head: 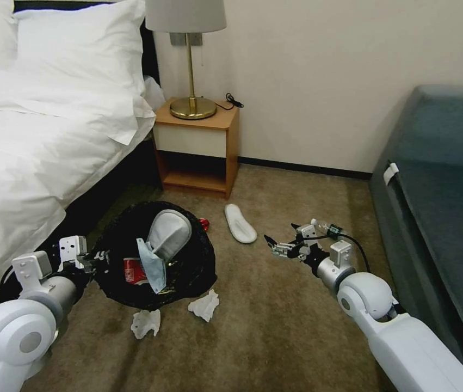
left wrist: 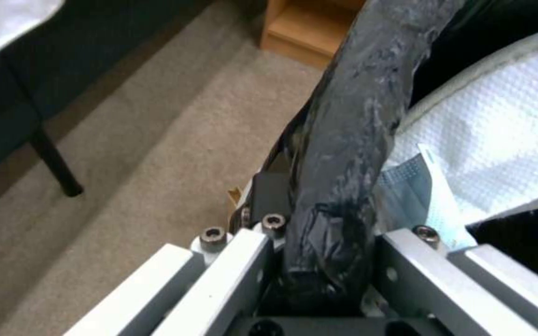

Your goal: Pick up the trash bin, then pick up the garbage on the floor and place it into the trash bin.

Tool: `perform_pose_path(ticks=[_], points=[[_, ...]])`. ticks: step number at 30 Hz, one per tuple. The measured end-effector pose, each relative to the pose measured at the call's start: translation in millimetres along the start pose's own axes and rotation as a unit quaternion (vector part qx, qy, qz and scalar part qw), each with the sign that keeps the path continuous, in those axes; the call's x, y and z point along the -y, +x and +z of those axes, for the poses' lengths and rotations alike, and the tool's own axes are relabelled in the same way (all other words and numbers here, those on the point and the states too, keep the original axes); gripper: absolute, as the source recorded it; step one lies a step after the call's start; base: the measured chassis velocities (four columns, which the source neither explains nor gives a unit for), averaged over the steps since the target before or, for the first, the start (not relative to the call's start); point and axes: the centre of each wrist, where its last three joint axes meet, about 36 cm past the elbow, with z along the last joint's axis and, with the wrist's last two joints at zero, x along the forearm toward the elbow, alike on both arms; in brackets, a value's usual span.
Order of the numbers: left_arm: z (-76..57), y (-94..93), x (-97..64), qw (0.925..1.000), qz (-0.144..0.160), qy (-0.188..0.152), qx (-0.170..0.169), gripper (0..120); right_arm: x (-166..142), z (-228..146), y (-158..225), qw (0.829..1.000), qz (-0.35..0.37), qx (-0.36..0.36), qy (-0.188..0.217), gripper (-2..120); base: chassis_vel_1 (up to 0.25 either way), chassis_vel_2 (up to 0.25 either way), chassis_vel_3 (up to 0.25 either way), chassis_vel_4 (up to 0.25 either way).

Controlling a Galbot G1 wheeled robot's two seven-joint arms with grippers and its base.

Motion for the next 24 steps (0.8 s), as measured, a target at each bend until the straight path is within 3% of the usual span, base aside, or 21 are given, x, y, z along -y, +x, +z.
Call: perform_pose_path(ticks=[14,24], points=[[0.7,0.1,-0.1,1.0000,-0.003,-0.005,0.003,2,8.6,15.1,4.0,0.999,-0.007,-0.035,0.003,100,0.013,0.121,0.132,0.012],[-13.5,4.2,0.2,0.9999,0.004,0.001,0.015,2,43.6,73.7,-9.6,0.994,-0.024,-0.103,-0.006,100,0.000,0.000,0.000,0.000]])
